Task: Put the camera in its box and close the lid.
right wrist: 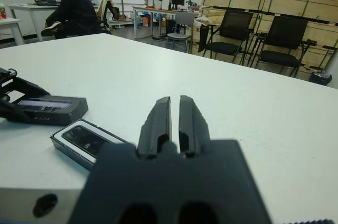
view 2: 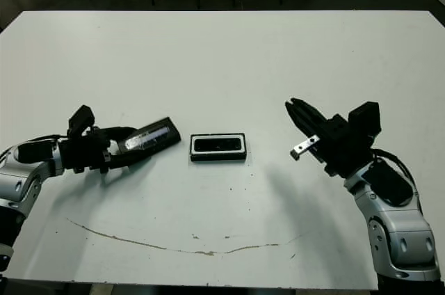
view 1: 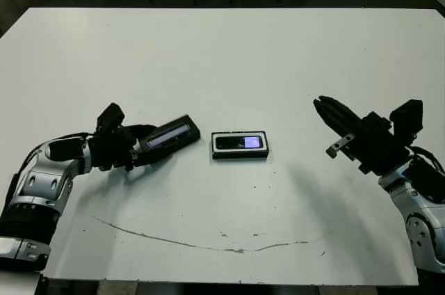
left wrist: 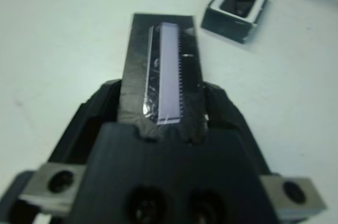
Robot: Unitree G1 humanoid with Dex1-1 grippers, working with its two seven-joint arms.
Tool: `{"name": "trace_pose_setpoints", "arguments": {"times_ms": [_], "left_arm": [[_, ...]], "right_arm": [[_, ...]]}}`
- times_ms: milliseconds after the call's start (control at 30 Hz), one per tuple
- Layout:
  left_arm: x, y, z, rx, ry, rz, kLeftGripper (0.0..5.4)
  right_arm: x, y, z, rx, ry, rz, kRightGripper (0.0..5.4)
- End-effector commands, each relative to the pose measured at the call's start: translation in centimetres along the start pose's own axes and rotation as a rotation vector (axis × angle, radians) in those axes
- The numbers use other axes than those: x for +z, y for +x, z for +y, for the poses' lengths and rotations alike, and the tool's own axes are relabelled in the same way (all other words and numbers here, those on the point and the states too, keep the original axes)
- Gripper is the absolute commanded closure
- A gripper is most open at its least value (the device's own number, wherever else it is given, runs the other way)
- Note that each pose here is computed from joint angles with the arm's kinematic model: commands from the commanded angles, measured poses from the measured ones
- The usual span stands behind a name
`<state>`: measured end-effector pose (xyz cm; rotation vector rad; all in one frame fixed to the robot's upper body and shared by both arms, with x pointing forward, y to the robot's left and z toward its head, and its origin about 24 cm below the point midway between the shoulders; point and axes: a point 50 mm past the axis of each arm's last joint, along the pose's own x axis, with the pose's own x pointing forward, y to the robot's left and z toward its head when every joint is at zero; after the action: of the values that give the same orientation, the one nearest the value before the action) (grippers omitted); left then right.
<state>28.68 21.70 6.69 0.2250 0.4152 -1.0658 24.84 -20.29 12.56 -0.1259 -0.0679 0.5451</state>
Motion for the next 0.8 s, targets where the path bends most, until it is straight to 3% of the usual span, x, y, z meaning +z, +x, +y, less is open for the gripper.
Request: {"name": "trace_pose_setpoints", "arguments": {"times_ms": [33,367,533,667,800], "left_arm": [[-0.1,-0.5,0.0,-0.037,-0.011,0.056,2.62],[0.0,-1.0,0.3,0.068,0.054,0.059,2.62],[1.4,-1.6,1.0,0.202,0.115,-0.074,2.62],[3.6,-2.2,1.8,0.298,0.133,-0.184,2.62],[5.6,-2.2,2.4,0.301,0.096,-0.309,2.62]], "right_arm": [[-0.5,-0.4,-0.2,-0.014,0.005,0.042,5.40],[-0.5,-0.4,-0.2,-0.014,0.003,0.041,5.40],[-0.5,-0.3,0.0,-0.011,-0.004,0.037,5.40],[-0.5,-0.2,0.0,0.002,0.008,0.026,5.40],[-0.5,-0.2,0.1,-0.009,0.004,0.035,5.40]]}}
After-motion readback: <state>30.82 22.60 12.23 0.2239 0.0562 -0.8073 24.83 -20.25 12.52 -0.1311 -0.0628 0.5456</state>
